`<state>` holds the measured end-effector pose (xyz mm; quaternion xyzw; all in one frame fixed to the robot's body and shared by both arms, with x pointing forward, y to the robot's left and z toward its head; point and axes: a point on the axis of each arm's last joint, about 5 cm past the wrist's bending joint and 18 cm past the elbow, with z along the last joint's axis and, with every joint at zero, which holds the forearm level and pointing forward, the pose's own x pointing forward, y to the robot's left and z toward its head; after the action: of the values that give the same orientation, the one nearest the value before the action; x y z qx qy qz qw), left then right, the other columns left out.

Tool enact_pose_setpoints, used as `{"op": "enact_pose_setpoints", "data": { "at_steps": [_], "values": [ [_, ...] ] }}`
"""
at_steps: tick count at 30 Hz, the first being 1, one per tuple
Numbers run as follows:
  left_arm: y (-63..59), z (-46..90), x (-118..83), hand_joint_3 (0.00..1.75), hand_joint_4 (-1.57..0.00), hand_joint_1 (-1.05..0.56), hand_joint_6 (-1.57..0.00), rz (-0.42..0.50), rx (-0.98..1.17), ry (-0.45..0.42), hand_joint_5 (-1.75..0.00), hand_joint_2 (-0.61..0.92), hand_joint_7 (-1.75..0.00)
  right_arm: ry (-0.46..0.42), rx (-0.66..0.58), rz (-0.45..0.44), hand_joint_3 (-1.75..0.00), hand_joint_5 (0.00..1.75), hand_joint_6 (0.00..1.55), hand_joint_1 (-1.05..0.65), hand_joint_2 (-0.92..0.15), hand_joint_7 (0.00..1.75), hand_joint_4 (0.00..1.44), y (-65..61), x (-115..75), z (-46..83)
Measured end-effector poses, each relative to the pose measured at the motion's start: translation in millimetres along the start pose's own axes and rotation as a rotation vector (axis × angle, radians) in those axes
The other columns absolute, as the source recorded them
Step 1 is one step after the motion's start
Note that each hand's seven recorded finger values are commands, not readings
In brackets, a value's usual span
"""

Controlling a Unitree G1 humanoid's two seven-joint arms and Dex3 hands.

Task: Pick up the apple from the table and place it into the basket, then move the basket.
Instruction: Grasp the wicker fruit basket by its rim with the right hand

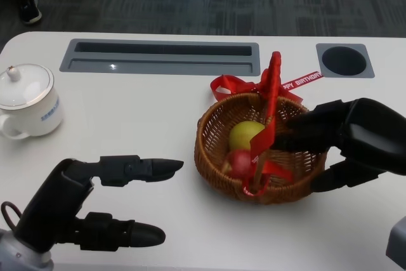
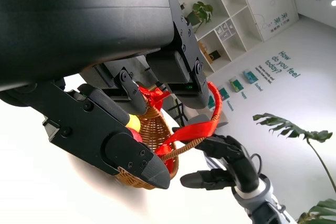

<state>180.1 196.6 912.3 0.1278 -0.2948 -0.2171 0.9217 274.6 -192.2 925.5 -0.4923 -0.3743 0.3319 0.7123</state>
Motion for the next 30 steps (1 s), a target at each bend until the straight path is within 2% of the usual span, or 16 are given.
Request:
{"op": "enact_pose_setpoints", "data": {
  "at_steps": [9, 16, 20, 25, 30],
  "values": [
    [0.2, 2.4, 1, 0.00, -0.98, -0.37, -0.89, 0.000, 0.005, -0.012, 0.00, 0.70, 0.00, 0.050, -0.066, 0.214, 0.00, 0.01, 0.66, -0.62, -0.73, 0.01, 0.72, 16.1, 10.3, -10.2],
    [-0.2, 5.6, 1, 0.00, -0.98, -0.37, -0.89, 0.000, 0.008, -0.027, 0.00, 0.70, 0.00, 0.074, -0.098, 0.251, -0.01, 0.01, 0.66, -0.63, -0.74, 0.00, 0.73, 22.4, 11.5, -14.6],
    [-0.4, 6.7, 1, 0.00, -0.99, -0.38, -0.90, 0.000, 0.009, -0.031, -0.01, 0.70, 0.00, 0.117, -0.125, 0.309, -0.01, 0.01, 0.66, -0.61, -0.74, 0.00, 0.75, 27.2, 11.6, -17.2],
    [-1.2, 6.9, 2, 0.00, -0.99, -0.37, -0.90, 0.003, 0.005, -0.034, -0.01, 0.70, 0.00, 0.148, -0.179, 0.365, -0.01, 0.03, 0.72, -0.49, -0.76, 0.02, 0.82, 29.7, 18.2, -19.8],
    [-2.7, 6.7, 2, 0.00, -1.00, -0.37, -0.91, 0.009, -0.001, -0.037, -0.01, 0.70, -0.01, 0.117, -0.221, 0.355, -0.01, 0.05, 0.91, -0.28, -0.85, 0.05, 1.00, 36.8, 21.6, -18.0]
  ]
}}
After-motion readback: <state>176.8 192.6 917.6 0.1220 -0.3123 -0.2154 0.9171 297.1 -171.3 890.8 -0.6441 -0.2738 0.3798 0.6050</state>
